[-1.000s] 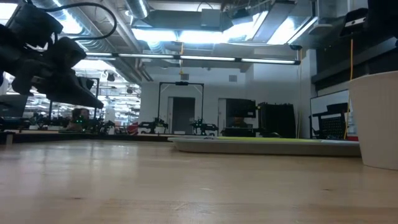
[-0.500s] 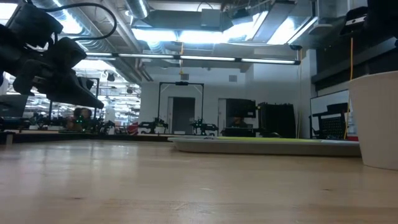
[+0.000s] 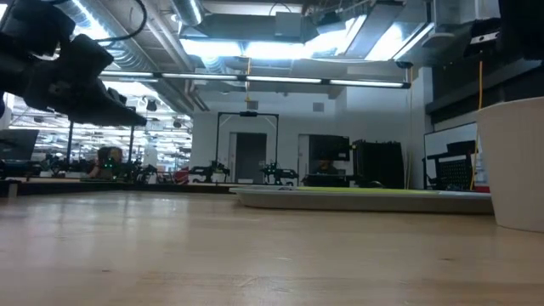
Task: Pick and place plate/cup/fork/spoon on tray
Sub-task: Put the white cup on the light blue tray to the right of the green plate
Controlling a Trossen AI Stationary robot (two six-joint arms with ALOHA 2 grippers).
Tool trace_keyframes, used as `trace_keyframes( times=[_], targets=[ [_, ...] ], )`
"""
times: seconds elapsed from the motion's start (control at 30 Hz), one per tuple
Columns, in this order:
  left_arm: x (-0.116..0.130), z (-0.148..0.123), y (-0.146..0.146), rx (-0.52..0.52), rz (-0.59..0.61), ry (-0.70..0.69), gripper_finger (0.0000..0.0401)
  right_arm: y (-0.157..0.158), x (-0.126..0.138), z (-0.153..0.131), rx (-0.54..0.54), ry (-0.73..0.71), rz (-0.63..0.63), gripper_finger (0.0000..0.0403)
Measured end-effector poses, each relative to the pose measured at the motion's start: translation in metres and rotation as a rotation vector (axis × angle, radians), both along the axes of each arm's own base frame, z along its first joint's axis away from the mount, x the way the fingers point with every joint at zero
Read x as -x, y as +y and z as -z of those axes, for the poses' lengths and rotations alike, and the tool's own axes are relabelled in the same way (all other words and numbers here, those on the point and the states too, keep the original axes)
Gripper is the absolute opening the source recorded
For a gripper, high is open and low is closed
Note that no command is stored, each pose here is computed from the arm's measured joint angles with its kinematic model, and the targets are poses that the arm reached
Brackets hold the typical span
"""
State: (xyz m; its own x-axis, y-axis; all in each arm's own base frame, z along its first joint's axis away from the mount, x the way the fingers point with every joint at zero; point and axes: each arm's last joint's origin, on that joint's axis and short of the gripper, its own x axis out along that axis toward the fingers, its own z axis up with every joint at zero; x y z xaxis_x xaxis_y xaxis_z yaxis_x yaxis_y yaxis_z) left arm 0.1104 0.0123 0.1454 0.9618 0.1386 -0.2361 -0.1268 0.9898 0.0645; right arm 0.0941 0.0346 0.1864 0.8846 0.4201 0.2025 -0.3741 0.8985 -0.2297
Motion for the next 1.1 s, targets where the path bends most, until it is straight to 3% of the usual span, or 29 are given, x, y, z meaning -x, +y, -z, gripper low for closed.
trace_keyframes(
  times=[0.53,0.83,1.0,1.1],
  targets=[
    [0.014,-0.022,-0.001,-0.026,0.003,-0.258,0.0,0.0,0.0,0.002,0.009,0.019,0.0,0.0051],
    [0.014,-0.022,-0.001,-0.025,0.003,-0.257,0.0,0.0,0.0,0.002,0.011,0.017,0.001,0.0051],
    [0.014,-0.022,-0.001,-0.025,0.003,-0.257,0.0,-0.001,0.002,-0.008,-0.02,-0.081,0.004,0.0051],
    [0.014,-0.022,-0.001,-0.025,0.003,-0.257,0.0,-0.004,0.005,-0.024,-0.057,-0.176,0.082,0.0051]
  ],
)
